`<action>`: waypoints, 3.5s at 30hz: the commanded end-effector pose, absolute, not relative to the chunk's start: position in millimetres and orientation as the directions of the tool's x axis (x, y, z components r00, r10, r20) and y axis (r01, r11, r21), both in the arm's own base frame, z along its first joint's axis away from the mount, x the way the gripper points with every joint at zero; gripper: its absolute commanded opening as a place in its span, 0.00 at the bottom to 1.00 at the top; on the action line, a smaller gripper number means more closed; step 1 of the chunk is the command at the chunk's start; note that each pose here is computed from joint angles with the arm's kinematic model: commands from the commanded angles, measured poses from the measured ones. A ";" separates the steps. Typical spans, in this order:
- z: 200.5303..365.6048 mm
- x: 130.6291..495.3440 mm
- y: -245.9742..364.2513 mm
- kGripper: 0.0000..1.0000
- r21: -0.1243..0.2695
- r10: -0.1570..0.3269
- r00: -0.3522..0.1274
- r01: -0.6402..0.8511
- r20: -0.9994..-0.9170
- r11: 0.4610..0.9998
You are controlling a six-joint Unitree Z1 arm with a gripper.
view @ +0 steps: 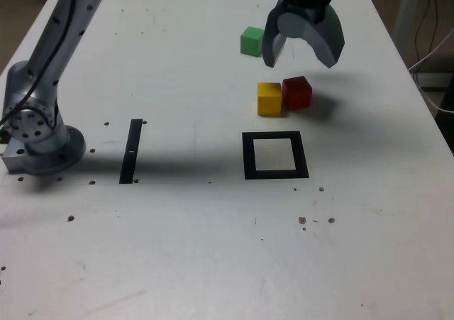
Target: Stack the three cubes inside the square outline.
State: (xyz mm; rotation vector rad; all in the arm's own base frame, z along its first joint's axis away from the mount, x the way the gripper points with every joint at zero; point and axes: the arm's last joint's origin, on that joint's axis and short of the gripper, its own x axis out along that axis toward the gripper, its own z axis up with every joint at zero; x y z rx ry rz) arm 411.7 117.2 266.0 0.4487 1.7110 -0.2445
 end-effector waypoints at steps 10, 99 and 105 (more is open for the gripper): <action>259.4 423.5 120.2 0.98 0.059 0.166 -0.074 0.736 -0.983 0.674; 250.5 435.1 71.0 0.44 0.151 0.276 -0.057 0.725 -0.959 0.673; 254.5 428.3 68.3 0.54 0.132 0.273 -0.080 0.726 -0.959 0.675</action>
